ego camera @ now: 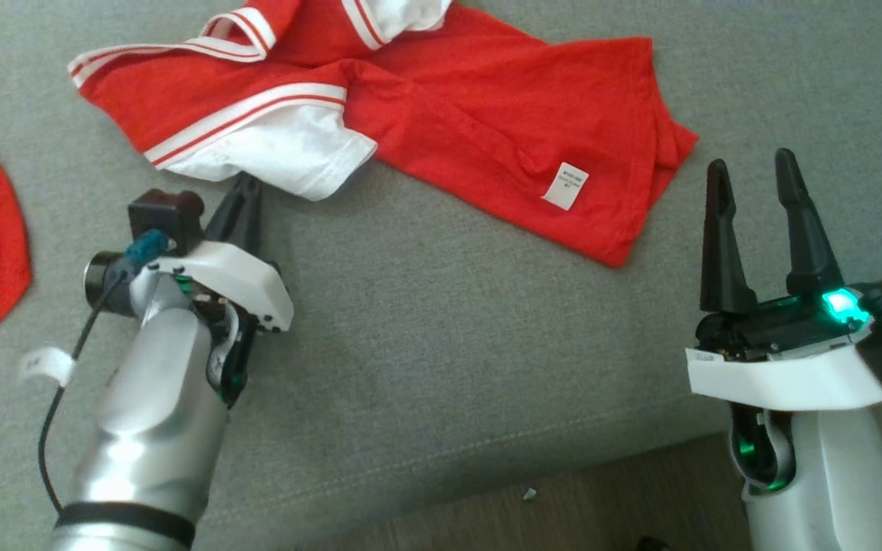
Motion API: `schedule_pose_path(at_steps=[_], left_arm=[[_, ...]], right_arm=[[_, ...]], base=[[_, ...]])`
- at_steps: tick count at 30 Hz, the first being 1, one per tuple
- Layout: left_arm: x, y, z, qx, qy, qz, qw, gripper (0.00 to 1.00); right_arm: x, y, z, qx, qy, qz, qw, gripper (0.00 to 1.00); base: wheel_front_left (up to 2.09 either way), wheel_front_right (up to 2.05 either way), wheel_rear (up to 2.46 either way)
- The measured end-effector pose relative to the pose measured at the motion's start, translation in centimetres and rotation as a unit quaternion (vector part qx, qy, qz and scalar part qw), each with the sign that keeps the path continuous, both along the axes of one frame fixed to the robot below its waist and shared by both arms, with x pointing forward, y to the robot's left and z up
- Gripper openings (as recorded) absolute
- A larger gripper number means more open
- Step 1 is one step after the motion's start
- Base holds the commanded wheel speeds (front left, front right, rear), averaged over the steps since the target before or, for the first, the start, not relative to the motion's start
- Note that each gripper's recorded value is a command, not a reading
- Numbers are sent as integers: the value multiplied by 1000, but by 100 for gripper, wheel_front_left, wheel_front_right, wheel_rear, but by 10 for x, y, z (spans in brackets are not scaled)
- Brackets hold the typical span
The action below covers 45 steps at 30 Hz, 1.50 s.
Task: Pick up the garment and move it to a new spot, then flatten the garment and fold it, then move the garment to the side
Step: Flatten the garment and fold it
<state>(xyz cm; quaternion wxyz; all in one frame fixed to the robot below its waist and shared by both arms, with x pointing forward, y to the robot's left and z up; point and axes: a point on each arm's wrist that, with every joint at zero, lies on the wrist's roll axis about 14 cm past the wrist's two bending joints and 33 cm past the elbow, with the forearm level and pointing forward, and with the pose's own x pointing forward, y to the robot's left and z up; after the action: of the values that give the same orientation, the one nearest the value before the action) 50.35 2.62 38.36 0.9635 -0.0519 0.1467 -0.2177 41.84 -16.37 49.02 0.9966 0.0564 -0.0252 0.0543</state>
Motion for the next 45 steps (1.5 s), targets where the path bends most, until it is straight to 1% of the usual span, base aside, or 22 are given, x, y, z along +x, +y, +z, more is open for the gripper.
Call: schedule_pose_path(at_steps=[5,12,14,15,16,17,18,20,22,27,31,35,36,37,38,39,41,42,45], left_arm=[[-12,5,21,-10,-34,-4,999,0],[-43,29,24,-17,-38,11,999,0],[-50,36,21,-22,-27,23,999,0],[-54,39,16,-17,-18,25,999,0],[-56,41,11,-11,-7,27,1000,12],[-58,42,5,-9,4,28,1000,79],[-59,42,-1,-4,15,27,1000,100],[-60,37,-11,3,33,20,999,100],[-53,29,-14,12,34,9,999,100],[-17,16,-10,28,17,4,999,100],[-1,8,-15,33,21,1,999,100],[15,-3,-11,28,9,-5,1000,100],[18,-5,-7,25,3,-7,1000,44],[21,-7,-2,23,-7,-10,1000,0],[21,-7,-2,23,-7,-10,1000,0],[25,-12,11,18,-33,-17,999,0],[26,-13,19,13,-45,-18,999,0],[24,-16,30,7,-65,-26,998,0],[16,-14,42,3,-85,-31,996,0]], right_arm=[[1,4,7,3,-11,5,1000,100],[1,16,8,11,-13,21,1000,100],[0,20,7,13,-12,26,999,100],[1,22,8,14,-12,29,999,100],[1,24,7,15,-12,33,999,100],[1,26,6,15,-10,35,999,100],[1,27,5,15,-9,37,999,100],[2,27,4,15,-7,38,999,100],[3,27,1,14,-4,37,999,100],[3,23,-7,11,8,31,999,100],[5,15,-9,6,10,21,1000,100],[4,7,-11,1,14,10,1000,100],[4,5,-12,0,15,8,1000,100],[4,4,-13,0,16,6,1000,100],[4,4,-13,0,16,6,1000,100],[4,3,-13,0,16,5,1000,100],[4,4,-12,0,16,5,1000,100],[4,4,-11,0,14,6,1000,100],[5,7,-8,2,9,11,1000,100]], base=[[0,0,0],[0,0,0],[0,0,0],[0,0,0],[0,0,0],[0,0,0],[0,0,0],[0,0,0],[0,0,0],[0,0,0],[0,0,0],[0,0,0],[0,0,0],[0,0,0],[0,0,0],[0,0,0],[0,0,0],[0,0,0],[0,0,0]])
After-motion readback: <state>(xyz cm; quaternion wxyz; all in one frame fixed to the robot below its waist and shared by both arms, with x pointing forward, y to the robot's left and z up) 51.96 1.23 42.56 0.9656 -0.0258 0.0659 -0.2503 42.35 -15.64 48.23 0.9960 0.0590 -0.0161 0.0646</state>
